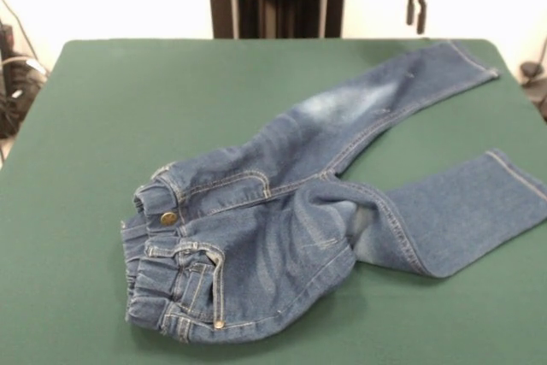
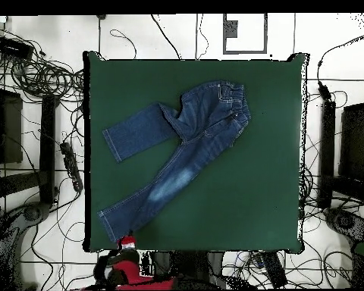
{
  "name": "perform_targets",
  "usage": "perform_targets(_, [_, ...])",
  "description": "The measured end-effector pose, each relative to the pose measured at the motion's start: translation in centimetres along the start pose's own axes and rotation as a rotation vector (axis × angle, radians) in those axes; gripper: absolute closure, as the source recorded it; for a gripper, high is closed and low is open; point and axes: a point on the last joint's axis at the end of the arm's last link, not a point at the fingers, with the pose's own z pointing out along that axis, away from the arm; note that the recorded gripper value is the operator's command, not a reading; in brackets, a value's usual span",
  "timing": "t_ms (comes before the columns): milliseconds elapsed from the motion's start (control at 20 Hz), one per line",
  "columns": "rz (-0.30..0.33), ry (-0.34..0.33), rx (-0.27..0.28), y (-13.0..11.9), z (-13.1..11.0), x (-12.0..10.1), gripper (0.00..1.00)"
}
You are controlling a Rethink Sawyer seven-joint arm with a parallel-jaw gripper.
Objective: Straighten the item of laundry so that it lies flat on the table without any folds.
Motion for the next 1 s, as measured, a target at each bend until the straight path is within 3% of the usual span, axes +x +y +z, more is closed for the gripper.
perform_targets(200, [-0.033,0.043,0.059,-1.0,-1.3,-1.6,0.00])
perform_targets(500, [-0.051,0.113,0.081,0.8,-4.6,-6.1,0.00])
perform_targets(750, [-0.051,0.090,0.087,3.6,-7.3,-10.5,0.00])
perform_targets(1000, [-0.076,0.054,0.084,6.1,-8.4,-11.7,0.00])
